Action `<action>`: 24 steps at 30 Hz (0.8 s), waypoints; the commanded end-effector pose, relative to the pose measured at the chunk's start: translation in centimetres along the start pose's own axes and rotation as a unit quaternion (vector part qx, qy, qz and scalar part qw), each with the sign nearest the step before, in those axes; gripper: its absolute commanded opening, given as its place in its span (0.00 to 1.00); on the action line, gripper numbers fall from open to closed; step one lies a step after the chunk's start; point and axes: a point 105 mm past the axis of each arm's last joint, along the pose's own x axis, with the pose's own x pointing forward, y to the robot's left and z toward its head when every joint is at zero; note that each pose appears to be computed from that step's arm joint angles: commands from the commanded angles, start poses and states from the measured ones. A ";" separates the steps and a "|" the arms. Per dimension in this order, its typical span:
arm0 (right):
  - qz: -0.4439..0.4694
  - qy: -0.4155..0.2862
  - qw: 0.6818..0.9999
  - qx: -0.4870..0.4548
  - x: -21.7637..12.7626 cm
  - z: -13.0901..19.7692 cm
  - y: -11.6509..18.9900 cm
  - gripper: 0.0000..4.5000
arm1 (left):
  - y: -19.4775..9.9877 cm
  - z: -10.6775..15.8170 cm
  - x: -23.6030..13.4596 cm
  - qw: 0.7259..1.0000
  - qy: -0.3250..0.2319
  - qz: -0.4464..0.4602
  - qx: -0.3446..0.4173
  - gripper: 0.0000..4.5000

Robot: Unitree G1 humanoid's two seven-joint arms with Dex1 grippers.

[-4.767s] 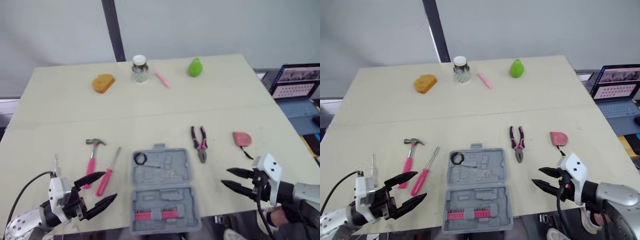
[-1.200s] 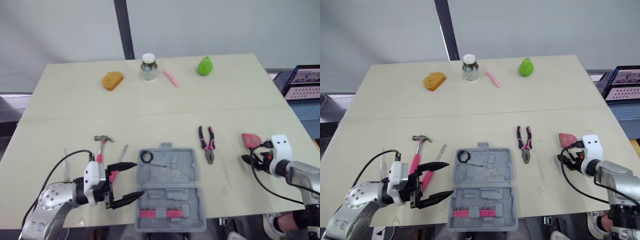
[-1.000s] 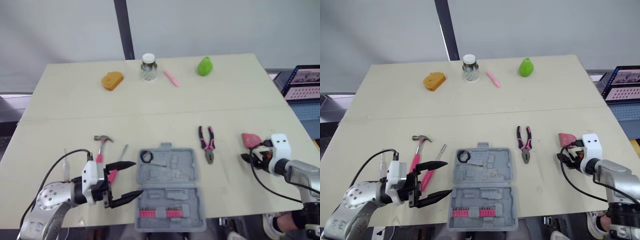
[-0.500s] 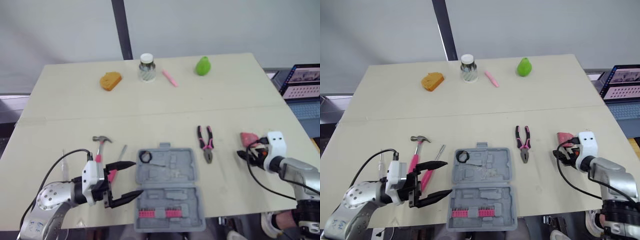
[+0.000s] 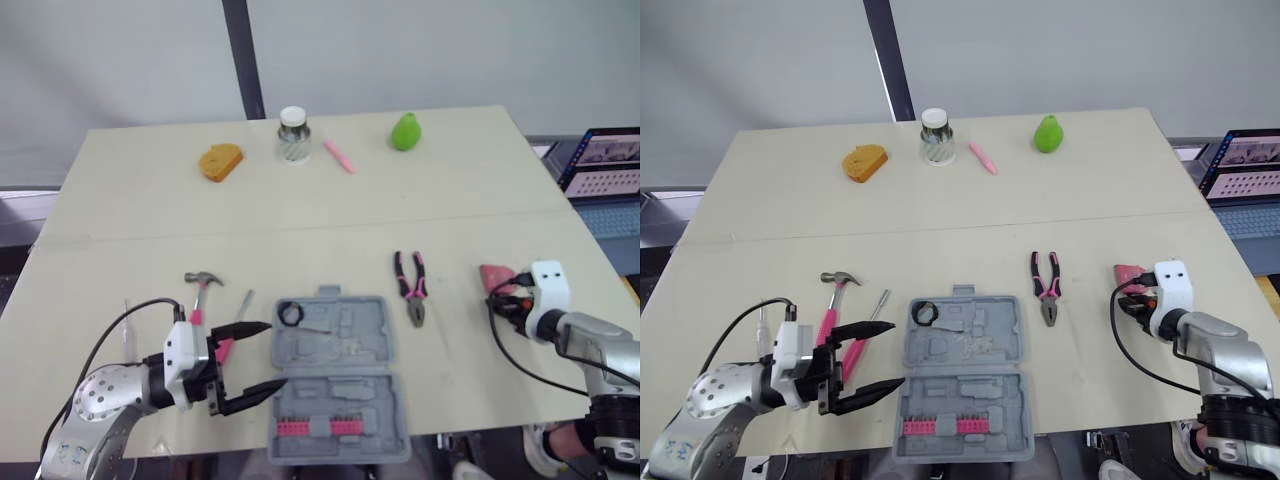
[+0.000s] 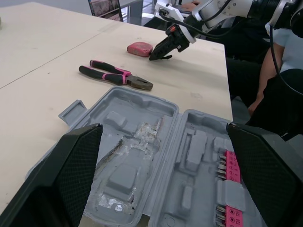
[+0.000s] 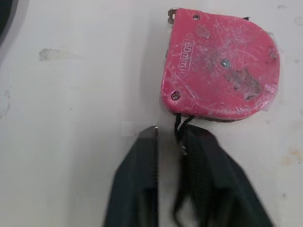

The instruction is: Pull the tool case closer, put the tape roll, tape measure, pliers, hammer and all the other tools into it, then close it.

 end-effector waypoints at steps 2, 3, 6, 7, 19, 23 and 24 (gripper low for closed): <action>0.004 0.001 1.000 0.006 0.1 -0.3 0.2 0.01 | -0.3 0.9 0.4 1.000 -0.011 -0.005 0.018 1.00; 0.004 0.001 1.000 0.006 0.2 -0.3 0.2 0.01 | -0.3 0.9 0.4 1.000 -0.011 -0.005 0.018 1.00; 0.005 0.003 1.000 0.006 0.2 -0.4 0.4 0.01 | -0.3 0.9 0.4 1.000 -0.011 -0.005 0.017 1.00; 0.007 0.004 1.000 0.007 0.2 -0.4 0.5 0.01 | -0.3 0.9 0.4 1.000 -0.010 -0.006 0.017 1.00; 0.045 0.033 0.998 0.009 -1.3 -2.6 4.0 0.01 | -0.8 1.0 0.7 1.000 -0.011 -0.021 0.001 1.00; 0.050 0.038 0.998 0.013 -2.4 -3.3 5.3 0.01 | -1.1 0.9 0.8 1.000 -0.008 -0.029 -0.006 1.00; 0.051 0.039 0.998 0.014 -2.7 -3.4 5.5 0.01 | -1.2 0.9 0.8 0.999 -0.008 -0.030 -0.007 1.00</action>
